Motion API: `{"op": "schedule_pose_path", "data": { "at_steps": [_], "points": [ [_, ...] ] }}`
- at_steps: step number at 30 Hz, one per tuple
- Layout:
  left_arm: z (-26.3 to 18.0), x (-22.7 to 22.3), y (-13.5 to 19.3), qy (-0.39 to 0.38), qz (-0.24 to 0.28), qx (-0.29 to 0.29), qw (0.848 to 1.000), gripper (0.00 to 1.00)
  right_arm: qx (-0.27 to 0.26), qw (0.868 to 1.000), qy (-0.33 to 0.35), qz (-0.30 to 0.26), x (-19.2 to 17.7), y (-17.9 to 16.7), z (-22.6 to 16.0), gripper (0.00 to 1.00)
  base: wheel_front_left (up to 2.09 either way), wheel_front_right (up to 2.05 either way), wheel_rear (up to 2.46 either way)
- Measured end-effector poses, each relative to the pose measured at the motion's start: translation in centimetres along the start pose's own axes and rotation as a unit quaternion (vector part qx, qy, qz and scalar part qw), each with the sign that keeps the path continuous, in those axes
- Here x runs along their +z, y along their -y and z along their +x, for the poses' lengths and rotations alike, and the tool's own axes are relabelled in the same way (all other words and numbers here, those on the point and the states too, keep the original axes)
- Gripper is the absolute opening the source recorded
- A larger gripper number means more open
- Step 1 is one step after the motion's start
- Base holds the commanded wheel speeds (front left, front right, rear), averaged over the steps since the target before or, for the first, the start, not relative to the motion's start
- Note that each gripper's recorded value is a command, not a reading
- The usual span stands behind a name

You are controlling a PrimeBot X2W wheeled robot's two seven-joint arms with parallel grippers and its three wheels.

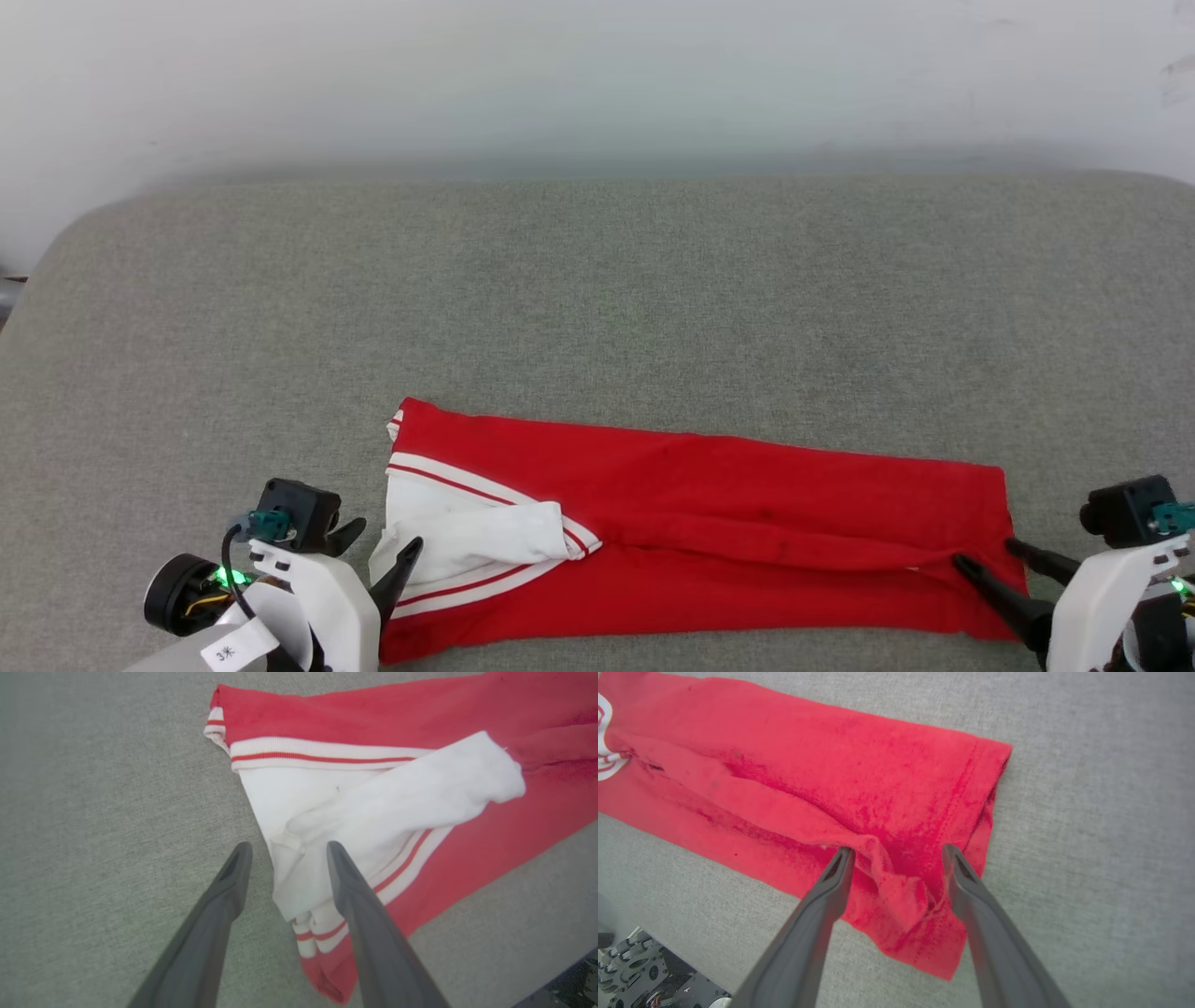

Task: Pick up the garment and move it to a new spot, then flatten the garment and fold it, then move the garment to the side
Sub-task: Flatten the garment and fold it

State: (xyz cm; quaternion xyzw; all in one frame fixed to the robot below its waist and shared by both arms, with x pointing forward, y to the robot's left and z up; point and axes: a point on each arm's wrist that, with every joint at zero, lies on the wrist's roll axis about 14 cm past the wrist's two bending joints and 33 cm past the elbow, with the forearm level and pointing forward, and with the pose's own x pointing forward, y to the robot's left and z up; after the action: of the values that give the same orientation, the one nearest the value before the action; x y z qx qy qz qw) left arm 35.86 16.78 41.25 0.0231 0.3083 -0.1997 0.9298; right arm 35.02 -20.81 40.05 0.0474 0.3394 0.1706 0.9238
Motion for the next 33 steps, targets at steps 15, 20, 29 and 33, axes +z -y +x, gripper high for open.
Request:
{"op": "schedule_pose_path", "data": {
  "at_steps": [15,20,29,33],
  "points": [
    [-3.8,5.3,-2.1,0.187,0.023,0.138,0.972,1.00,-0.044,0.994,0.097,-0.033,7.4,3.6,-4.3,1.00,0.00,0.00,0.00],
    [-4.9,7.5,-2.2,0.246,0.028,0.179,0.952,1.00,-0.053,0.998,0.011,-0.014,4.6,4.5,-3.5,1.00,0.00,0.00,0.00],
    [-6.6,7.1,-2.5,0.288,0.025,0.230,0.929,1.00,-0.038,0.997,-0.057,0.023,1.6,3.7,-0.7,1.00,0.00,0.00,0.00],
    [-6.8,6.5,-2.7,0.290,0.019,0.242,0.926,1.00,-0.029,0.996,-0.074,0.039,0.9,3.0,0.5,1.00,0.00,0.00,0.00]
  ]
}}
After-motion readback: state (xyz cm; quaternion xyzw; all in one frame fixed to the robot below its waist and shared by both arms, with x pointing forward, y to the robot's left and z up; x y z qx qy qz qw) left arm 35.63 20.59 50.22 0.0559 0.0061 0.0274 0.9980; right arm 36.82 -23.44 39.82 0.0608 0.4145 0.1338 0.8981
